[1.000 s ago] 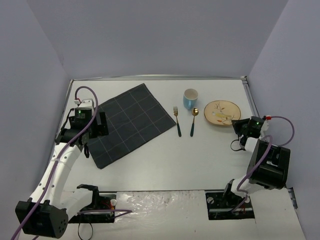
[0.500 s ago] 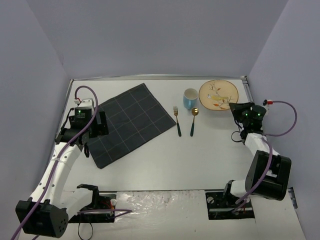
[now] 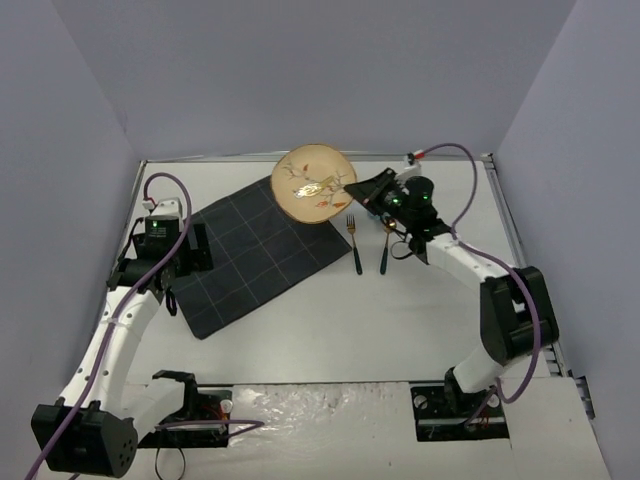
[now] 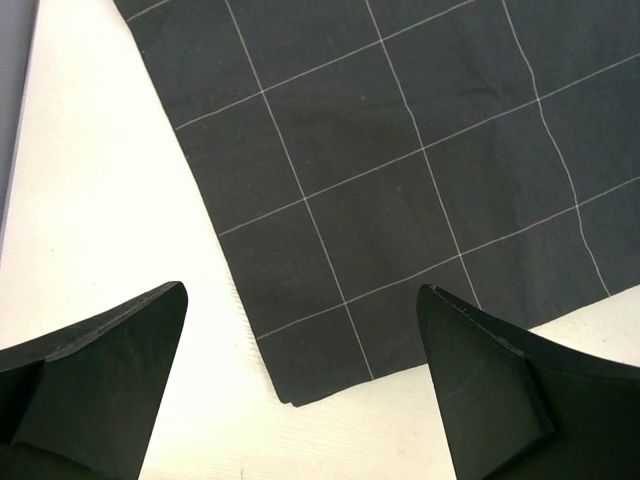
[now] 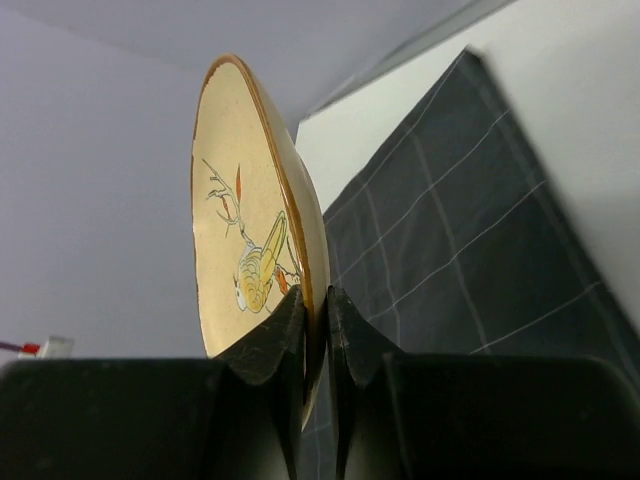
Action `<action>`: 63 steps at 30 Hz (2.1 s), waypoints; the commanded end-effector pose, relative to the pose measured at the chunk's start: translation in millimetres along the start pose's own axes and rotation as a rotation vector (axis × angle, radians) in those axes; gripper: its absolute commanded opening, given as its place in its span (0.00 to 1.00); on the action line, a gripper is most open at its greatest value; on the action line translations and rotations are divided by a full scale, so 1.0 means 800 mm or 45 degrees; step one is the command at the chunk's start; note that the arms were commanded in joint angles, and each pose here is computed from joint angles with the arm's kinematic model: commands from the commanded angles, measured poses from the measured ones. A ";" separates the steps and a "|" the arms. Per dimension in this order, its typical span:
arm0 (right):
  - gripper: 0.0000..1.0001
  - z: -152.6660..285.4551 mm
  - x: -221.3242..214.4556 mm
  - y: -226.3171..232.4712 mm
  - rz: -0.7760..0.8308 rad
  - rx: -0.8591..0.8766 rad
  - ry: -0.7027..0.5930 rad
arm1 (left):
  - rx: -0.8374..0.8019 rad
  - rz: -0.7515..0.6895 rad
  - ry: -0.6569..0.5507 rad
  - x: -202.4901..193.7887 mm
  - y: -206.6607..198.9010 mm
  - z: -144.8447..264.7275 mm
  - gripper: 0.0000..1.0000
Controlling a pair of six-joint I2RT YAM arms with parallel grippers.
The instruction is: Set the dinner table for one person
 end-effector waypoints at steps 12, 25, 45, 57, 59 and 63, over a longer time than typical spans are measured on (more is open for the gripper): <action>0.00 -0.130 -0.139 0.071 0.089 0.368 0.253 | 0.063 0.066 -0.121 0.023 0.012 0.014 0.97; 0.00 -0.160 -0.187 0.035 0.053 0.376 0.344 | 0.061 0.068 -0.117 0.022 0.012 0.013 0.97; 0.00 -0.171 -0.219 -0.017 -0.051 0.247 0.421 | 0.052 0.067 -0.114 0.022 0.011 0.013 0.97; 0.47 -0.156 -0.210 -0.052 0.112 0.026 0.407 | 0.050 0.066 -0.112 0.021 0.011 0.012 0.97; 0.57 -0.152 -0.204 -0.055 0.171 -0.021 0.402 | 0.051 0.068 -0.114 0.021 0.011 0.013 0.97; 0.63 -0.140 -0.180 -0.048 0.334 -0.104 0.354 | 0.051 0.067 -0.112 0.021 0.011 0.012 0.97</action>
Point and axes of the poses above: each gripper's point midway between its finger pads, its own z axis back along the fingers, its own y axis along the line the jaws close on, x = y × z, the point moved 5 cm from there along z, back along the fingers, and after that the axes turned 6 degrees about -z, right-handed, at the moved point
